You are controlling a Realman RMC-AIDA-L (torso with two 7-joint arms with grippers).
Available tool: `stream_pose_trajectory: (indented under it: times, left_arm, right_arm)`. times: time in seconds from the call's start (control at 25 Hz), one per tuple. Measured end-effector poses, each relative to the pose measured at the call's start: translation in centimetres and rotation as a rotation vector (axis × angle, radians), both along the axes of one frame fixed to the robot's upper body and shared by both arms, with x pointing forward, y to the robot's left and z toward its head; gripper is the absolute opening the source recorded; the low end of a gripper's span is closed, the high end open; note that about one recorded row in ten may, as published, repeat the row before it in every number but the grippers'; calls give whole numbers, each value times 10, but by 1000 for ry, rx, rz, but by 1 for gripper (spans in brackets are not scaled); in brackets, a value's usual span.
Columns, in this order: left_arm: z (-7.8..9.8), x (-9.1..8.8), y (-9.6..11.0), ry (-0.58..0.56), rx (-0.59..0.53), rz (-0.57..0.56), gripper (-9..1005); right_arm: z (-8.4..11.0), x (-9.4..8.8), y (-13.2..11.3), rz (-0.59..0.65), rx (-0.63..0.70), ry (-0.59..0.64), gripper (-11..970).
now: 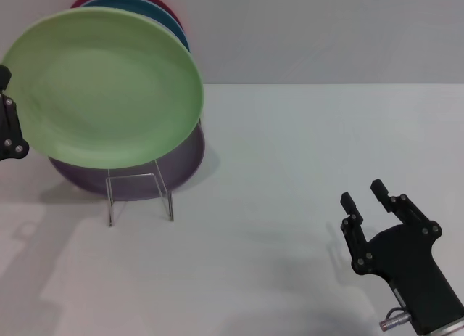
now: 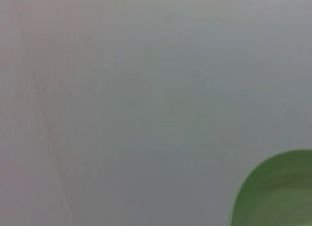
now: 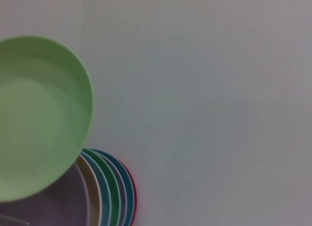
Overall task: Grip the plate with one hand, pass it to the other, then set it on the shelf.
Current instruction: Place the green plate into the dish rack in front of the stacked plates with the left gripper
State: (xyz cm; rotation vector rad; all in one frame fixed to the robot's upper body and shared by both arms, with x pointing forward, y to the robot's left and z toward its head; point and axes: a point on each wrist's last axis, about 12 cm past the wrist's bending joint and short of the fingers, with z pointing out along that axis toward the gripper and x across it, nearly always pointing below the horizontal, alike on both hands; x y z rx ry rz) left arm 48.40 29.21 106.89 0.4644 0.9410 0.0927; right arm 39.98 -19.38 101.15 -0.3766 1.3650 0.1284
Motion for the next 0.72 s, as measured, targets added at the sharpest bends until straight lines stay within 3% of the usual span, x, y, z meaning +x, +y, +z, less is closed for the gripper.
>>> stream_pose_trajectory:
  times: [0.36, 0.72]
  left_arm:
    - [1, 1, 4, -54, 172, 33, 27]
    - [0, 2, 6, -76, 263, 43, 27]
  right_arm:
    - [-3, 1, -2, -14, -19, 22, 403]
    - [-3, 0, -3, -31, -15, 25, 403]
